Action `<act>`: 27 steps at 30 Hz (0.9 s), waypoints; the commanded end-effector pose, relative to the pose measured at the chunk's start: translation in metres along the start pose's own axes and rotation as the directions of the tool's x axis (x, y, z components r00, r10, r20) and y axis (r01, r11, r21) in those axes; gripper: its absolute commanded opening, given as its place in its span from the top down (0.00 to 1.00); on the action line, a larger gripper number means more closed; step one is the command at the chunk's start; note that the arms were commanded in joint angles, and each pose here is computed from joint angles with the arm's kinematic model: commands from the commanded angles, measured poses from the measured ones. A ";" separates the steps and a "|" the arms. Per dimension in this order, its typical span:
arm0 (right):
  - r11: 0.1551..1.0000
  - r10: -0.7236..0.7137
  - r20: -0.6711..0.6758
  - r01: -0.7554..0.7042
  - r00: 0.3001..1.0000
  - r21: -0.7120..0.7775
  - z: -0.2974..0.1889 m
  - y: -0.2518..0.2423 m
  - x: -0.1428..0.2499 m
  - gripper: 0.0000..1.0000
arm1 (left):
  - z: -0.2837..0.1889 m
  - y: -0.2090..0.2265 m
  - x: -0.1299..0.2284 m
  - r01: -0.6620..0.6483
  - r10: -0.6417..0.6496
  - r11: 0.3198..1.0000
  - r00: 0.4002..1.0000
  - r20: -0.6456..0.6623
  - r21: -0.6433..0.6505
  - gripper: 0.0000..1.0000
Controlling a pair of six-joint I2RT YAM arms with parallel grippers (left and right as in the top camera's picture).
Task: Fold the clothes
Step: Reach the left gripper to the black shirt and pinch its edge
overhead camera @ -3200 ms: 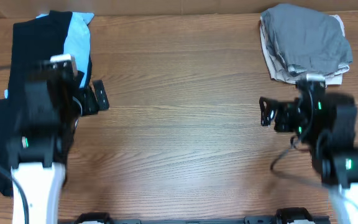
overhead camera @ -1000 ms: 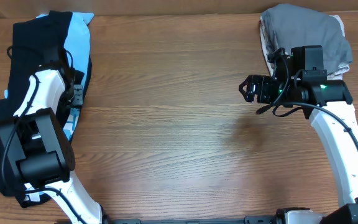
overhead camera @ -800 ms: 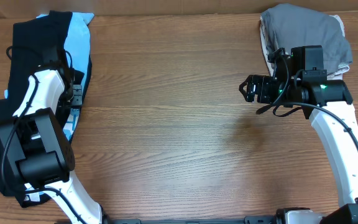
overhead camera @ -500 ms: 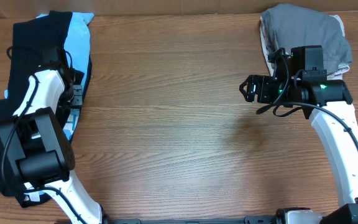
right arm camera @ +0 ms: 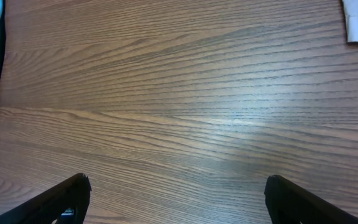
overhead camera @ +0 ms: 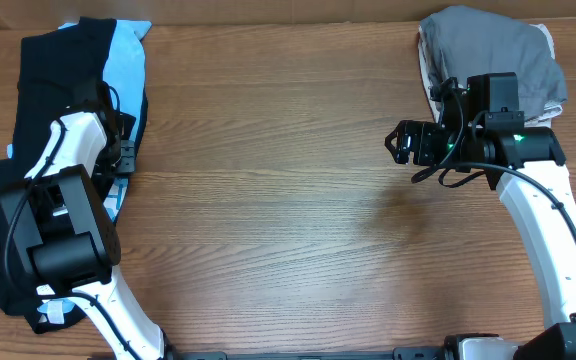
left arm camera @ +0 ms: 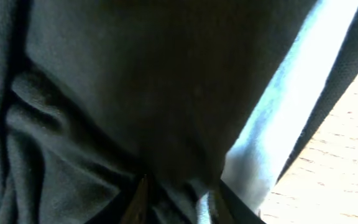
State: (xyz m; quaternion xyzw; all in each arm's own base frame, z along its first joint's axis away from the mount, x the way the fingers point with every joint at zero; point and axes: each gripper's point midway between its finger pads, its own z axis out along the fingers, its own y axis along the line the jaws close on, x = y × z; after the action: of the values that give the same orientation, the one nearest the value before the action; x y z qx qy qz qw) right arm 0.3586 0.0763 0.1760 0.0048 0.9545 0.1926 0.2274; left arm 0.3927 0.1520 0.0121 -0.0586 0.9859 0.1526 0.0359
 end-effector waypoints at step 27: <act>1.000 -0.013 0.029 0.012 0.999 0.019 -0.003 -0.001 -0.009 0.07 | -0.074 0.027 -0.036 0.066 -0.066 0.998 0.998 0.019 0.018 0.96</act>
State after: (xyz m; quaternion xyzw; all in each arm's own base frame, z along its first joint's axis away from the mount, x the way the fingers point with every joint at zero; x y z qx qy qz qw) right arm 0.3608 0.0729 0.1757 0.0066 0.9554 0.1824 0.2322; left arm 0.4158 0.1583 0.0877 -0.0775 0.9850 0.1483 0.0411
